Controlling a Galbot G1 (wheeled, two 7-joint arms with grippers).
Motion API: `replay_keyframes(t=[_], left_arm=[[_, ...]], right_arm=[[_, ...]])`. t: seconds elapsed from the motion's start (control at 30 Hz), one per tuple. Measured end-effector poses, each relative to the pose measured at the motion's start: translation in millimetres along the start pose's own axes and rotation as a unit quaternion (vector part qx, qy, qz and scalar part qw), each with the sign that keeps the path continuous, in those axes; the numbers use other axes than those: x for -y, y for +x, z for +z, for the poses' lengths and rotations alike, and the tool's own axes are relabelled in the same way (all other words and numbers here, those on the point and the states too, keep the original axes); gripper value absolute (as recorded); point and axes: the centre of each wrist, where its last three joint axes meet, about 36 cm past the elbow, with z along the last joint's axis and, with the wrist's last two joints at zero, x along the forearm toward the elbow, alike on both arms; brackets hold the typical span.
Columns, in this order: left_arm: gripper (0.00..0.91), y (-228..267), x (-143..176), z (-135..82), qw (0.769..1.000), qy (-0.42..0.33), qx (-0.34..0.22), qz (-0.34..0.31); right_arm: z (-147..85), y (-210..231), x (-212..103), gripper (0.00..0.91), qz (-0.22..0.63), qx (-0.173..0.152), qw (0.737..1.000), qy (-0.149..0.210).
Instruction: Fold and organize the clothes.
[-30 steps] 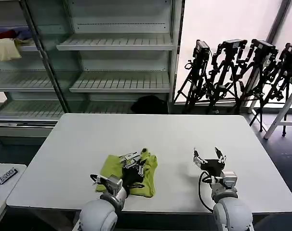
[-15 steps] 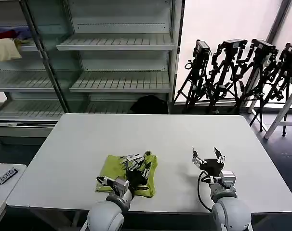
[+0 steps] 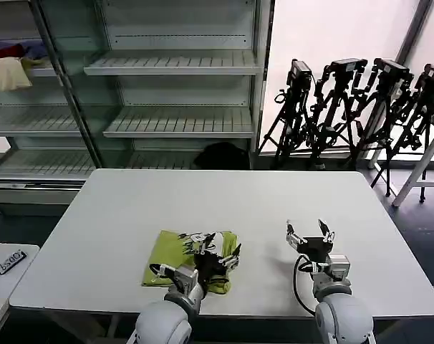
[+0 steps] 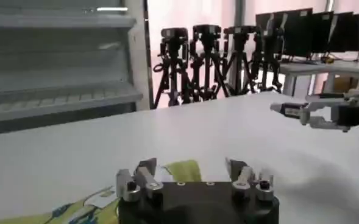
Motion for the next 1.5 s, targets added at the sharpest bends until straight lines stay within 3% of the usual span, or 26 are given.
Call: replay_keyframes(t=[0.17,0.33,0.63,1.03,1.4,1.43,1.47,1.5], left_arm=[[0.907,9,-18,-5,1.000,0.009,0.026,-0.010],[0.907,23,-60,-6,0.998,0.015,0.042,-0.045],[0.907,48,-116,17,0.993,0.023,0.018,-0.117],[0.907,62,-116,50,0.988,0.056,-0.021,-0.140],[0.907,58,-108,63,0.987,0.071,-0.034,-0.138],[0.887,58,-107,64,0.987,0.072,-0.034,-0.137],[0.786,57,-106,64,0.987,0.074,-0.035,-0.135],[0.544,57,-104,64,0.987,0.076,-0.036,-0.134]], right_arm=[[-4,0,-2,0.907,-0.013,0.004,1.000,0.000],[-7,-2,-5,0.907,-0.030,0.008,1.000,-0.001],[-5,-4,-8,0.907,-0.068,0.016,0.998,-0.001],[0,-3,0,0.907,-0.079,0.026,0.997,0.010],[4,-1,3,0.907,-0.078,0.028,0.996,0.011],[4,-1,3,0.907,-0.078,0.028,0.997,0.011],[4,-1,4,0.907,-0.078,0.029,0.997,0.011],[5,-1,3,0.907,-0.077,0.029,0.997,0.011]])
